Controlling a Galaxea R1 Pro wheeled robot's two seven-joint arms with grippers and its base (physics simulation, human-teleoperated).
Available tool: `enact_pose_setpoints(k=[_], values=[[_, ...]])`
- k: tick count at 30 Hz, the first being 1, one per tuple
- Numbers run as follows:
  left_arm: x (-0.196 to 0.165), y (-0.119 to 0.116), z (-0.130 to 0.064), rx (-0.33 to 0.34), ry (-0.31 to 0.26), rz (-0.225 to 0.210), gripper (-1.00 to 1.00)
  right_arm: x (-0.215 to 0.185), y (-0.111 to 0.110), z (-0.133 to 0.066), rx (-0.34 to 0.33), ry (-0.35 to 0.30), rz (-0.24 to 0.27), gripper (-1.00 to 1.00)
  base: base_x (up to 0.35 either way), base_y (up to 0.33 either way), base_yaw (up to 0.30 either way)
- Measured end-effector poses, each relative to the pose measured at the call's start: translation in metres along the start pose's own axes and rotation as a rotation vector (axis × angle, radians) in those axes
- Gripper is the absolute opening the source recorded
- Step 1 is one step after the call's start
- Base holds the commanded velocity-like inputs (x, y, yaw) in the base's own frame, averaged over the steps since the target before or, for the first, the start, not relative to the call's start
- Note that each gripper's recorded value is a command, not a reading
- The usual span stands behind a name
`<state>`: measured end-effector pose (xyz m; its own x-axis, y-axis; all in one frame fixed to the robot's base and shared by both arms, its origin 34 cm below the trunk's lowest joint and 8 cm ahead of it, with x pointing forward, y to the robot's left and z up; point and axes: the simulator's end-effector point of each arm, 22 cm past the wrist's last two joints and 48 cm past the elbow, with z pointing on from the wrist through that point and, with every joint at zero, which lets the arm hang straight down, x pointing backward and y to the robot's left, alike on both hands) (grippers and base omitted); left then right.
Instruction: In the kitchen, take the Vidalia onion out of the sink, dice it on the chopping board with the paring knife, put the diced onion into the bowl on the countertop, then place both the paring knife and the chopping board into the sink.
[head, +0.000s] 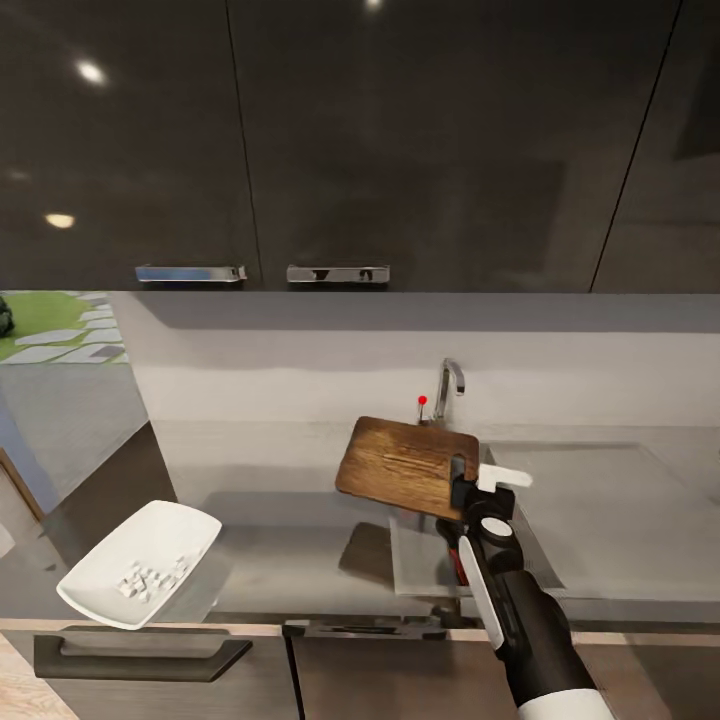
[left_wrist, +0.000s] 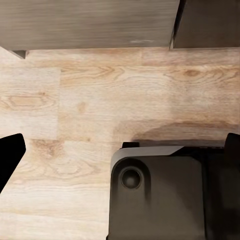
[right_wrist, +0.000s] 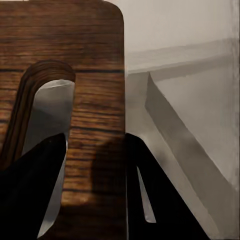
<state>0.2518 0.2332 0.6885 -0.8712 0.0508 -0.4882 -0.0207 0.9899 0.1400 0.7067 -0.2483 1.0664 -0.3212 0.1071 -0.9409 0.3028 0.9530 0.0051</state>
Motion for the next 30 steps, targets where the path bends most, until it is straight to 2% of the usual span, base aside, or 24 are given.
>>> enact_pose_setpoints(k=[2,4,9,13,14,16,20,25,30], values=[[0.0,0.0,0.0,0.0,0.0,0.0,1.0,0.004,-0.002,-0.003,0.047,0.017,0.032,-1.0,0.0,0.0,0.0],[0.0,0.0,0.0,0.0,0.0,0.0,1.0,0.01,-0.014,-0.005,0.108,0.038,0.066,-1.0,0.0,0.0,0.0],[0.0,0.0,0.0,0.0,0.0,0.0,1.0,0.031,-0.039,-0.011,0.24,0.108,0.263,-1.0,0.0,0.0,0.0],[-0.001,0.001,0.0,-0.001,-0.001,0.0,1.0,0.042,-0.073,-0.023,0.418,0.115,0.386,-1.0,0.0,0.0,0.0],[0.0,0.001,0.0,-0.001,-0.001,0.0,1.0,0.045,-0.084,-0.029,0.48,0.108,0.421,-1.0,0.0,0.0,0.0],[0.0,0.001,0.0,-0.002,0.0,0.001,1.0,0.05,-0.096,-0.037,0.553,0.107,0.463,-1.0,0.0,0.0,0.0],[0.0,0.001,0.0,-0.002,0.001,0.001,1.0,0.056,-0.114,-0.052,0.664,0.115,0.492,-1.0,0.0,0.0,0.0],[0.005,0.003,0.0,-0.005,0.011,0.005,1.0,0.065,-0.132,-0.073,0.798,0.141,0.498,-1.0,0.0,0.0,0.0],[0.008,0.004,0.0,-0.006,0.016,0.006,1.0,0.058,-0.137,-0.083,0.835,0.132,0.514,-1.0,0.004,0.016,0.0]])
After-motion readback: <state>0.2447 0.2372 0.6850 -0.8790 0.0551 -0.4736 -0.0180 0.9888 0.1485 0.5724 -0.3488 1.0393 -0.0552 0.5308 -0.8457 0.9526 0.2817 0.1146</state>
